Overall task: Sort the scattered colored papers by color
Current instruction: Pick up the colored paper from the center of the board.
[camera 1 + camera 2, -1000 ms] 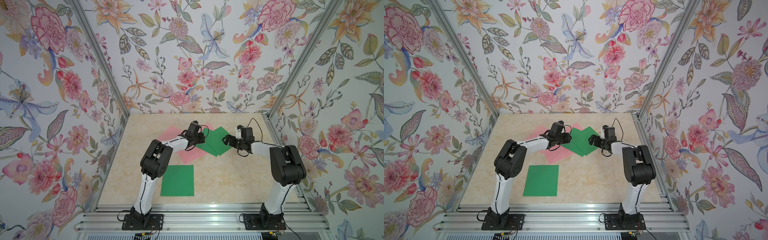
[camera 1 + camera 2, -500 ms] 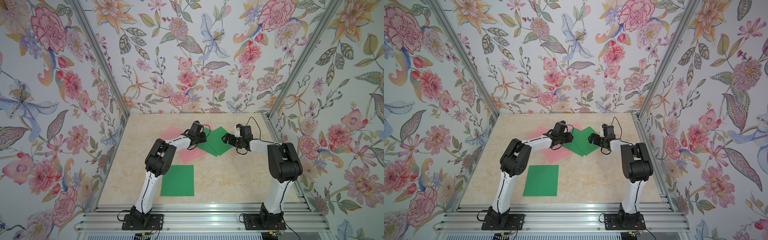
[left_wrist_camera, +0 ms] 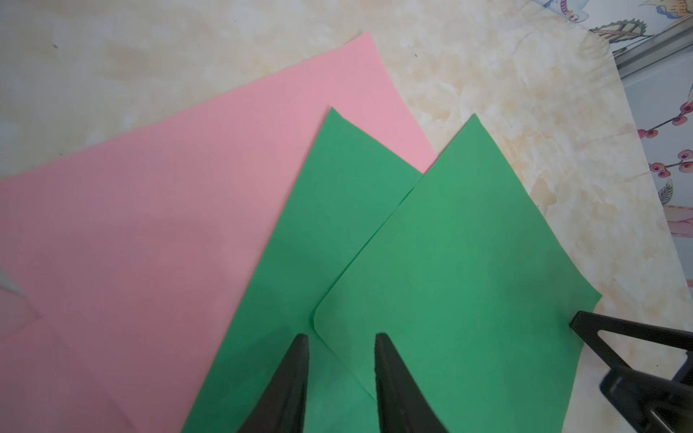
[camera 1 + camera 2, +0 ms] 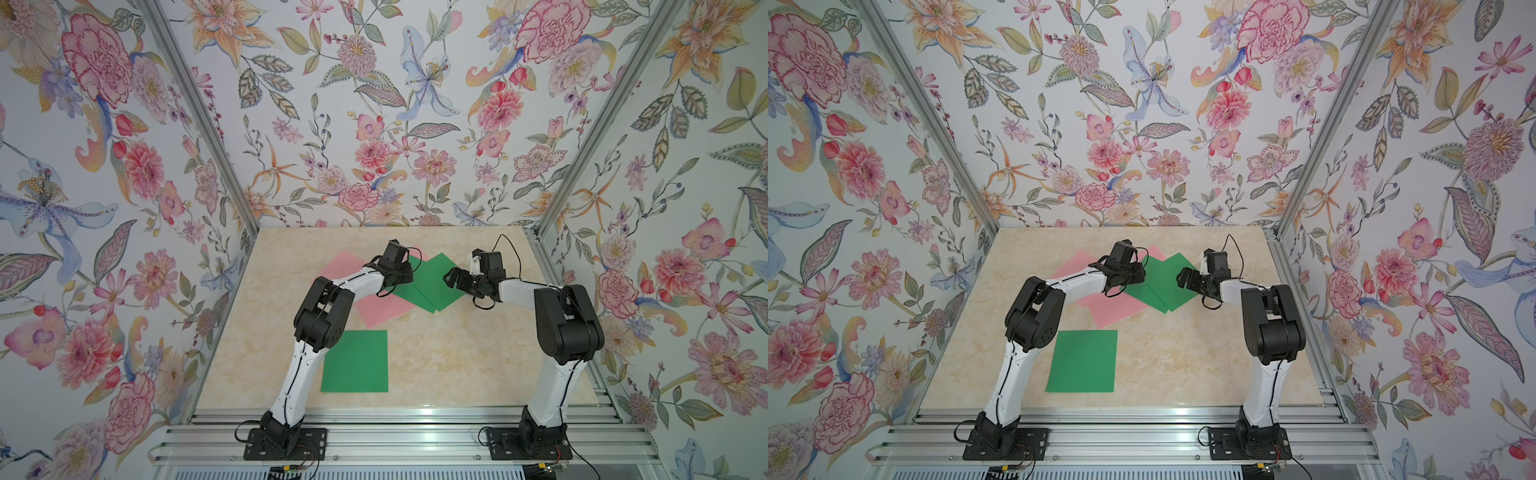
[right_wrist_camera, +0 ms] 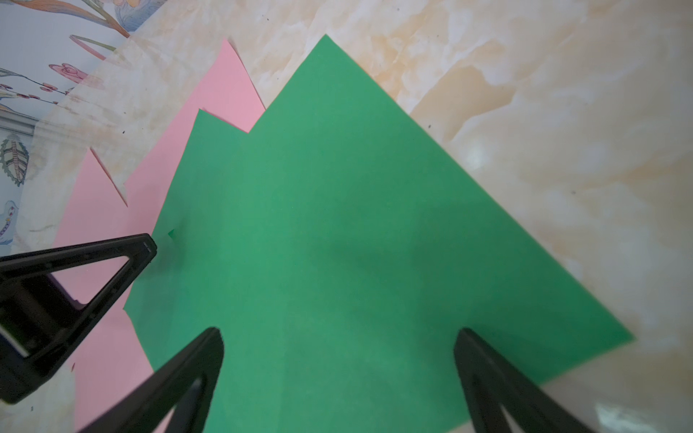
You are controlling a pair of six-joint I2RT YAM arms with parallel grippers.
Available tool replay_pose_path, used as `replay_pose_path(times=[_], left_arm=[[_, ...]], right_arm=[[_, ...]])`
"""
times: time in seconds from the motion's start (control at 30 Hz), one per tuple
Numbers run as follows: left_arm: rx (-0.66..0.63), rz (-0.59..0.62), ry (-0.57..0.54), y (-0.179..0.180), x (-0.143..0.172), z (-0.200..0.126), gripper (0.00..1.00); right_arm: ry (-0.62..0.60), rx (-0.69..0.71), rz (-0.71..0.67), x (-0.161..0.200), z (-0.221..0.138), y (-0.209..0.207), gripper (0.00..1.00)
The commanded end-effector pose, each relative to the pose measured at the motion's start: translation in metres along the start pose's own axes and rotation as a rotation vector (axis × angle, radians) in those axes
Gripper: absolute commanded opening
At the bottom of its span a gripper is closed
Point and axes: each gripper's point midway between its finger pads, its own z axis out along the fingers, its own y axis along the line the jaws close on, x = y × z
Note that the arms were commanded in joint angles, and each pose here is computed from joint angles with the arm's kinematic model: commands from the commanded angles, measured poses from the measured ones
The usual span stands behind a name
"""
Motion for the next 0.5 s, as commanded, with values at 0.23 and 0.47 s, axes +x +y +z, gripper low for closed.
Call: replay_pose_path(times=[0.23,0.47], left_arm=[[-0.037,0.016,0.038,0.007,0.014,0.021,0.33],[-0.032,-0.004,0.055,0.008,0.02,0.026,0.32]], right_arm=[[0.028,0.003,0.026,0.009,0.005,-0.008,1.0],[0.032,0.001,0.03,0.01,0.005,-0.008,1.0]])
